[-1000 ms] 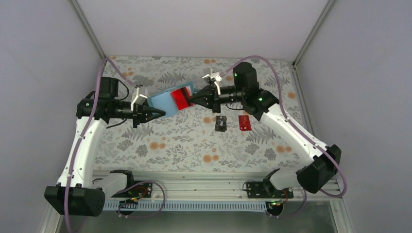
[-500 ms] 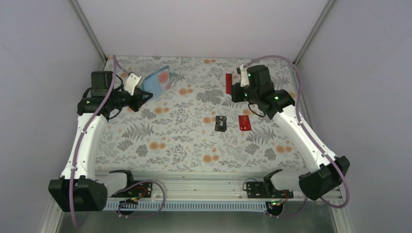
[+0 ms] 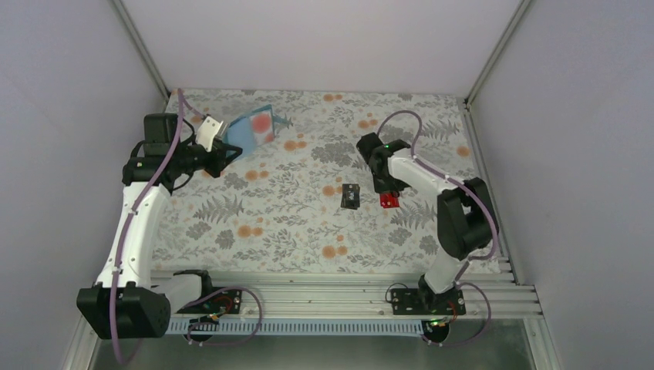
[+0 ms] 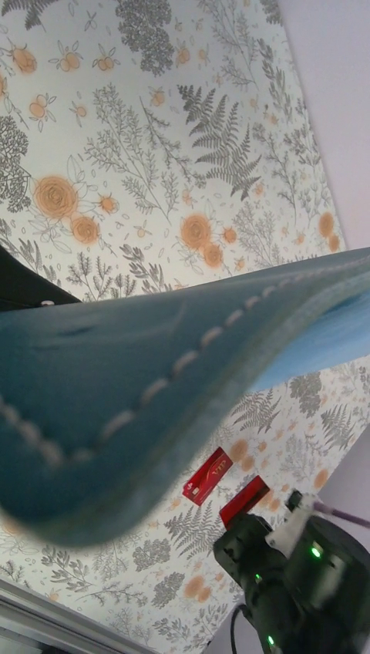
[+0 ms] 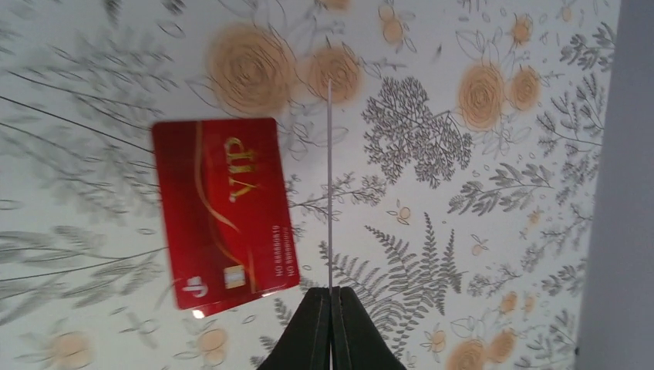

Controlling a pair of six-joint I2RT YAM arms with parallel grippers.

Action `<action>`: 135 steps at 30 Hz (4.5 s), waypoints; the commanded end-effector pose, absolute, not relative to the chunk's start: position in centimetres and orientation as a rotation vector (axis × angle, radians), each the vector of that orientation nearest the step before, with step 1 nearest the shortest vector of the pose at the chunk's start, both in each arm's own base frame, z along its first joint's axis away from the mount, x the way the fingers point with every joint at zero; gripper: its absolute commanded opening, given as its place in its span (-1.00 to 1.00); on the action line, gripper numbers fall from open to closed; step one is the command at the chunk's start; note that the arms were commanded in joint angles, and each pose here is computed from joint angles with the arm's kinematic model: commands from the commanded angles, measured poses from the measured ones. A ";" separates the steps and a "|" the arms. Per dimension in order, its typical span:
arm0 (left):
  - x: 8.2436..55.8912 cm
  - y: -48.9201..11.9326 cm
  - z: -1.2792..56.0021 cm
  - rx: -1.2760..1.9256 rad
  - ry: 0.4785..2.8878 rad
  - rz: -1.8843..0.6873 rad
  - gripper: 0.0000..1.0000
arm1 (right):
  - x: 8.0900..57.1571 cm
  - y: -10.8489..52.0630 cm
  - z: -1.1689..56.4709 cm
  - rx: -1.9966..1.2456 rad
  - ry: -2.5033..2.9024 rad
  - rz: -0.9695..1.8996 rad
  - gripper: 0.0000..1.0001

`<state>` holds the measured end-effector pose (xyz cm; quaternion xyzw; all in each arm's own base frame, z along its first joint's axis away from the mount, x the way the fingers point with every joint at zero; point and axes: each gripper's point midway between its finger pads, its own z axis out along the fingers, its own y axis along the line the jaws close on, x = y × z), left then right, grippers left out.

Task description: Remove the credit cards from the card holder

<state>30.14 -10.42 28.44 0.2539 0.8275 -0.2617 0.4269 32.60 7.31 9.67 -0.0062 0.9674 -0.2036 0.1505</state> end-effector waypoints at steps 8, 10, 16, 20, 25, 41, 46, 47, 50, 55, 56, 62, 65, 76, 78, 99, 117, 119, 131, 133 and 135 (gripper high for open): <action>29.7 -10.8 29.3 0.645 2.022 -0.693 -0.95 | 31.0 5.3 4.1 -0.120 2.854 -0.903 -0.92; 29.7 -10.8 29.3 0.647 2.022 -0.697 -0.95 | 31.0 6.1 3.6 -0.146 2.873 -0.868 -0.92; 29.8 -10.9 29.2 0.645 2.025 -0.707 -0.95 | 30.4 8.5 2.7 -0.201 2.927 -0.759 -0.92; 29.7 -10.9 29.2 0.646 2.023 -0.715 -0.95 | 30.6 9.6 3.0 -0.230 2.922 -0.738 -0.92; 29.6 -10.9 29.3 0.648 2.019 -0.718 -0.95 | 30.6 10.1 2.5 -0.267 2.929 -0.751 -0.92; 28.7 -11.8 29.4 0.698 1.988 -0.800 -0.95 | 33.5 14.9 7.2 -0.238 2.779 -0.383 0.48; 26.3 -13.7 30.6 0.808 1.888 -0.967 -0.95 | 35.7 19.7 20.7 -0.250 2.379 0.136 0.65; 25.7 -14.1 31.0 0.835 1.856 -1.006 -0.95 | 35.2 21.2 24.1 -0.308 2.269 0.283 0.66; 24.2 -14.9 32.2 0.897 1.775 -1.091 -0.95 | 29.8 26.9 33.1 -0.659 1.881 0.789 0.62; 23.1 -15.3 33.3 0.946 1.704 -1.136 -0.95 | 18.3 30.0 41.8 -1.094 1.297 1.352 0.61; 22.8 -15.4 33.4 0.953 1.694 -1.146 -0.95 | 18.5 30.2 42.4 -1.086 1.293 1.354 0.60; 21.8 -15.6 34.2 1.003 1.641 -1.147 -0.95 | 21.2 31.8 42.5 -1.052 1.366 1.364 0.47; 21.3 -15.7 34.6 1.025 1.612 -1.152 -0.95 | 22.8 32.8 41.4 -1.033 1.436 1.370 0.36; 21.0 -15.7 34.7 1.037 1.598 -1.156 -0.95 | 24.4 34.3 39.4 -1.046 1.504 1.379 -0.38; 20.9 -15.7 34.7 1.039 1.594 -1.157 -0.95 | 24.6 34.5 39.1 -1.042 1.521 1.370 -0.47; 21.7 -15.5 34.2 1.011 1.642 -1.125 -0.95 | 20.6 32.8 41.8 -1.136 1.357 1.311 -0.34; 21.4 -15.6 34.4 1.026 1.625 -1.127 -0.95 | 23.3 36.8 37.7 -1.123 1.518 1.361 -0.47; 21.3 -15.6 34.4 1.026 1.625 -1.128 -0.95 | 22.9 37.1 37.8 -1.143 1.506 1.374 -0.52; 21.7 -15.5 34.2 1.018 1.636 -1.118 -0.95 | 19.0 40.1 38.6 -1.310 1.391 1.468 -0.30; 21.5 -15.5 34.3 1.022 1.631 -1.118 -0.95 | 19.6 40.6 38.7 -1.278 1.412 1.450 -0.25; 21.2 -15.6 34.4 1.032 1.617 -1.122 -0.95 | 20.4 40.9 38.5 -1.239 1.444 1.424 -0.26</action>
